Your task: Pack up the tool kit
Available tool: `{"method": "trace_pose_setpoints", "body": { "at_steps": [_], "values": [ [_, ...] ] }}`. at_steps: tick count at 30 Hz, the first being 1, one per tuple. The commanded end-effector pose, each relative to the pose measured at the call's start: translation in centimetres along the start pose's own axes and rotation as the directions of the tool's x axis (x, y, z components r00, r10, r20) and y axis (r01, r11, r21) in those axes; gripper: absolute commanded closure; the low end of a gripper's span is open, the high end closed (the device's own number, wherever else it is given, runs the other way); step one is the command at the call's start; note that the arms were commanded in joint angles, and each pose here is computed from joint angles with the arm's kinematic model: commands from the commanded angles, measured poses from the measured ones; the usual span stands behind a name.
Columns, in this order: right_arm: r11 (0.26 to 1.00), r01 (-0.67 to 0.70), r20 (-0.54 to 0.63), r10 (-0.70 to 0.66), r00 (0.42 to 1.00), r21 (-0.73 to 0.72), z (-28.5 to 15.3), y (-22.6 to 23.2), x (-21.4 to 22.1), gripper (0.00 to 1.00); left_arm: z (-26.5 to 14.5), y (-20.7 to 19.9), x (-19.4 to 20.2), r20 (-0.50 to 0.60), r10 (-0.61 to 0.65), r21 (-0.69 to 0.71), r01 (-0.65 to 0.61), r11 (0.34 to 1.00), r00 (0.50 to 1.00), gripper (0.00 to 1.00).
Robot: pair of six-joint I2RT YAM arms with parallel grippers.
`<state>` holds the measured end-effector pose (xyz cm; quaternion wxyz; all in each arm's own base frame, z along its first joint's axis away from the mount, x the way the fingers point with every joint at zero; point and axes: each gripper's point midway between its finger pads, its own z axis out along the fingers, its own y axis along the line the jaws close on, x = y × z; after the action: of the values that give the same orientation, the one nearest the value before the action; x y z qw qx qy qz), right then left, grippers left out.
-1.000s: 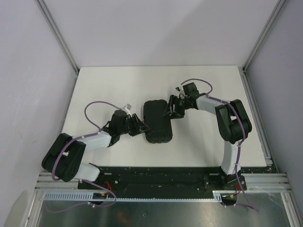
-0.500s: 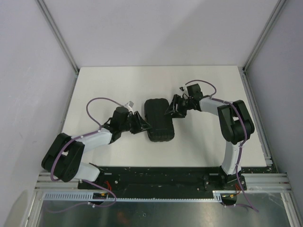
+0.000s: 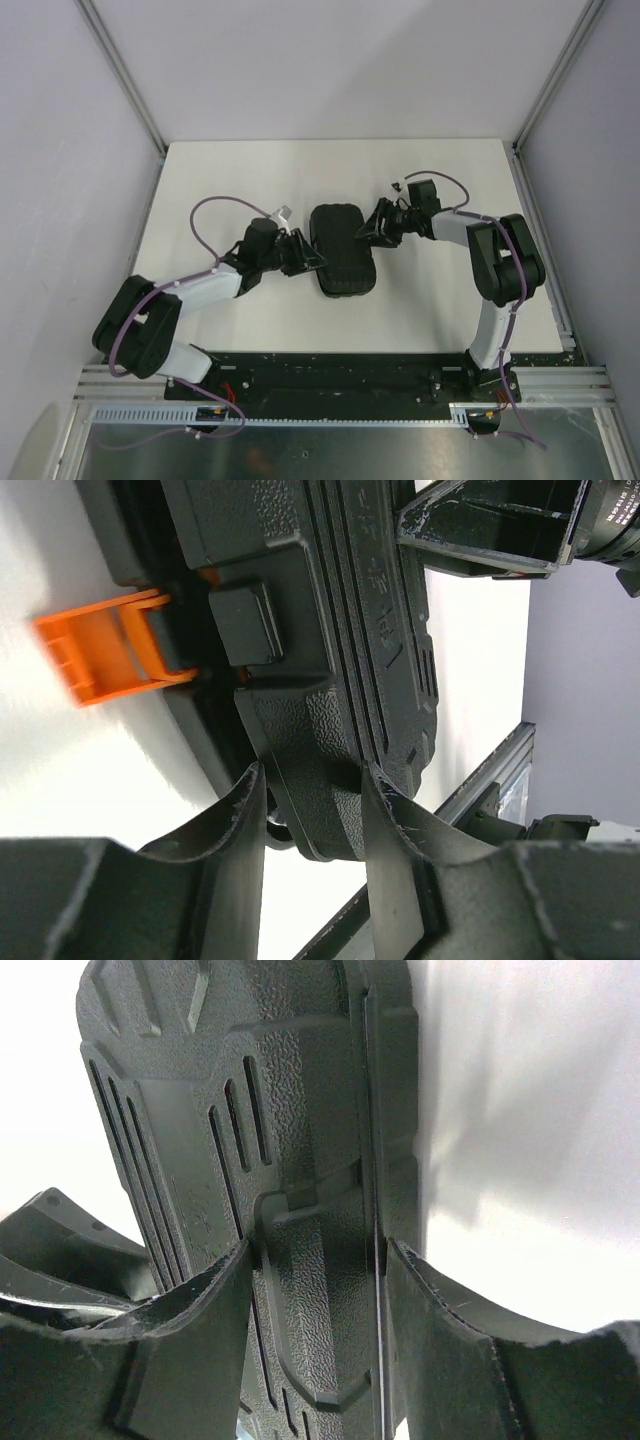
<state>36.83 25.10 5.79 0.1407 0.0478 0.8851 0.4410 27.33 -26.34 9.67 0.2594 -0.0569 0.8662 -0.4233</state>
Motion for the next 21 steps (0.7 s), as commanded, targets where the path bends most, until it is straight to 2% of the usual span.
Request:
{"method": "trace_pose_setpoints", "body": {
  "at_steps": [1, 6, 10, 14, 17, 19, 21],
  "values": [
    [0.976, -0.098, -0.093, 0.118, 0.989, 0.193, 0.4, -5.3, 4.9, 0.71, -1.6, -13.0, -4.9, 0.178, 0.19, 0.394, -0.247, 0.885, 0.965, 0.65],
    [0.976, -0.091, -0.098, 0.112, 0.989, 0.197, 0.5, -5.6, 5.0, 0.71, -1.6, -12.7, -4.9, 0.185, 0.206, 0.369, -0.262, 0.892, 0.961, 0.64],
    [0.977, -0.065, -0.099, 0.086, 0.991, 0.202, 0.7, -5.3, 5.2, 0.65, -2.1, -10.9, -5.8, 0.23, 0.222, 0.251, -0.278, 0.927, 0.948, 0.53],
    [0.971, -0.009, -0.095, 0.032, 0.995, 0.239, 0.7, -5.5, 5.1, 0.57, -3.3, -5.9, -7.3, 0.298, 0.202, 0.015, -0.216, 0.976, 0.933, 0.31],
    [0.953, 0.055, -0.101, -0.026, 0.995, 0.299, 0.6, -5.9, 5.0, 0.49, -5.2, -3.1, -8.6, 0.362, 0.179, -0.089, -0.157, 0.984, 0.915, 0.12],
    [0.935, 0.099, -0.1, -0.069, 0.993, 0.341, 0.5, -6.0, 4.8, 0.4, -6.1, -1.7, -9.2, 0.39, 0.167, -0.134, -0.124, 0.983, 0.906, 0.04],
    [0.92, 0.134, -0.096, -0.105, 0.99, 0.369, 0.4, -5.9, 4.5, 0.33, -6.3, -0.6, -9.4, 0.388, 0.145, -0.151, -0.093, 0.984, 0.91, 0.01]
  ]
}}
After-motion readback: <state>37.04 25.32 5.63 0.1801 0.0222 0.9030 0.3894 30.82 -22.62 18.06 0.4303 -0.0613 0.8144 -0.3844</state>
